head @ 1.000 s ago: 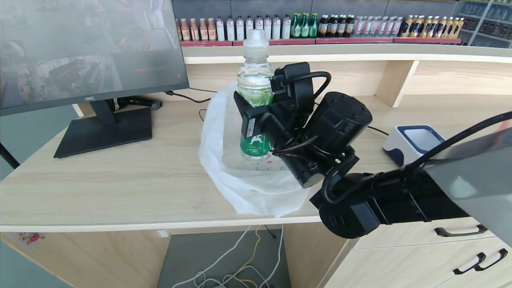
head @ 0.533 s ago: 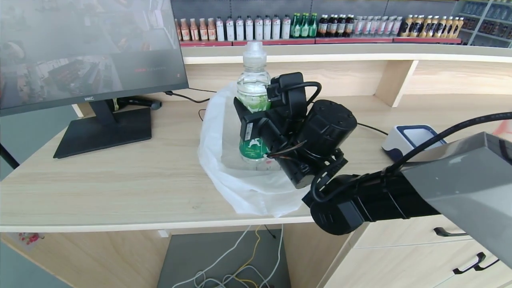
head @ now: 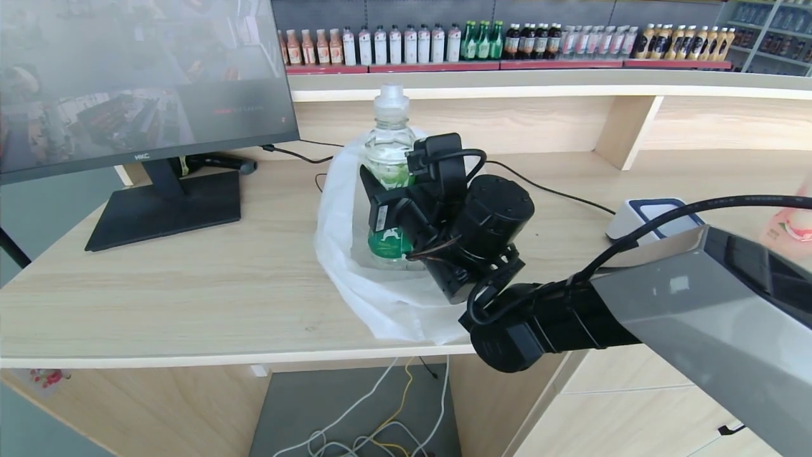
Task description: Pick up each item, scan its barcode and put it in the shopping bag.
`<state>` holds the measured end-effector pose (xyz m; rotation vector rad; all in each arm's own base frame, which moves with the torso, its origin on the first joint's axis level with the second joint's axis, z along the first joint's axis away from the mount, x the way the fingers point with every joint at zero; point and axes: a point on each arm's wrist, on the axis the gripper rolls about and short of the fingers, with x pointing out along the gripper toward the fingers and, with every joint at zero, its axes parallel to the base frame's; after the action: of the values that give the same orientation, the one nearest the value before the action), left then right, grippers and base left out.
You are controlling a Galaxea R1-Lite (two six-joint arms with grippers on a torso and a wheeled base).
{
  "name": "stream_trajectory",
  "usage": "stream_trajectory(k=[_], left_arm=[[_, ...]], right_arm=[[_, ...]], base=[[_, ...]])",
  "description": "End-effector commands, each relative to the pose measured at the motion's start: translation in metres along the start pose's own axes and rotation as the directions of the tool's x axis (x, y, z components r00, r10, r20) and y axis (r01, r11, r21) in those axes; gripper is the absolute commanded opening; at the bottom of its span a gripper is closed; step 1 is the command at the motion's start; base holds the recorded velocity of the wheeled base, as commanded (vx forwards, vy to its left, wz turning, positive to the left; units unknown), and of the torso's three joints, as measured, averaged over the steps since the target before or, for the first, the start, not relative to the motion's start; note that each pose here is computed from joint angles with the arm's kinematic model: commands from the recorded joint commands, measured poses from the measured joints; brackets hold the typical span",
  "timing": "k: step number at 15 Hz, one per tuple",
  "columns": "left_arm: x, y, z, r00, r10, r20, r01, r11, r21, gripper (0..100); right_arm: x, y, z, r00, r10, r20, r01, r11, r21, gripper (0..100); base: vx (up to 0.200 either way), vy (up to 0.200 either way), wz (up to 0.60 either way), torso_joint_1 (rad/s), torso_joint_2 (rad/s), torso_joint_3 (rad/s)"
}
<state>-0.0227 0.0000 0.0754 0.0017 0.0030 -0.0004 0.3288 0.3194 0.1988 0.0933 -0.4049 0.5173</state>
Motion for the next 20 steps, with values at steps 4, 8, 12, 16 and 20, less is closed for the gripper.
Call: stream_trajectory(k=[4,8,12,16,20], left_arm=[[0.0,0.0,0.0,1.0,0.0,0.0,0.0,1.0,0.0,100],[0.0,0.0,0.0,1.0,0.0,0.0,0.0,1.0,0.0,100],[0.0,0.0,0.0,1.0,0.0,0.0,0.0,1.0,0.0,100],[0.0,0.0,0.0,1.0,0.0,0.0,0.0,1.0,0.0,100],[0.0,0.0,0.0,1.0,0.0,0.0,0.0,1.0,0.0,100]], right_arm=[[-0.0012,0.0014,-0.0132,0.999,0.005,-0.033,-0.005,1.0,-0.005,0],[-0.0012,0.0022,-0.0137,0.999,0.005,-0.035,-0.005,1.0,-0.005,0],[-0.0014,0.0022,-0.014,0.999,0.005,-0.036,-0.005,1.0,-0.007,0],[-0.002,0.0019,-0.014,0.999,0.001,-0.043,-0.002,1.0,-0.009,0],[-0.0025,0.0043,-0.0113,0.999,0.005,-0.037,-0.005,1.0,-0.003,100]], base=[[0.0,0.0,0.0,0.0,0.0,0.0],[0.0,0.0,0.0,0.0,0.0,0.0],[0.0,0.0,0.0,0.0,0.0,0.0],[0.0,0.0,0.0,0.0,0.0,0.0],[0.0,0.0,0.0,0.0,0.0,0.0]])
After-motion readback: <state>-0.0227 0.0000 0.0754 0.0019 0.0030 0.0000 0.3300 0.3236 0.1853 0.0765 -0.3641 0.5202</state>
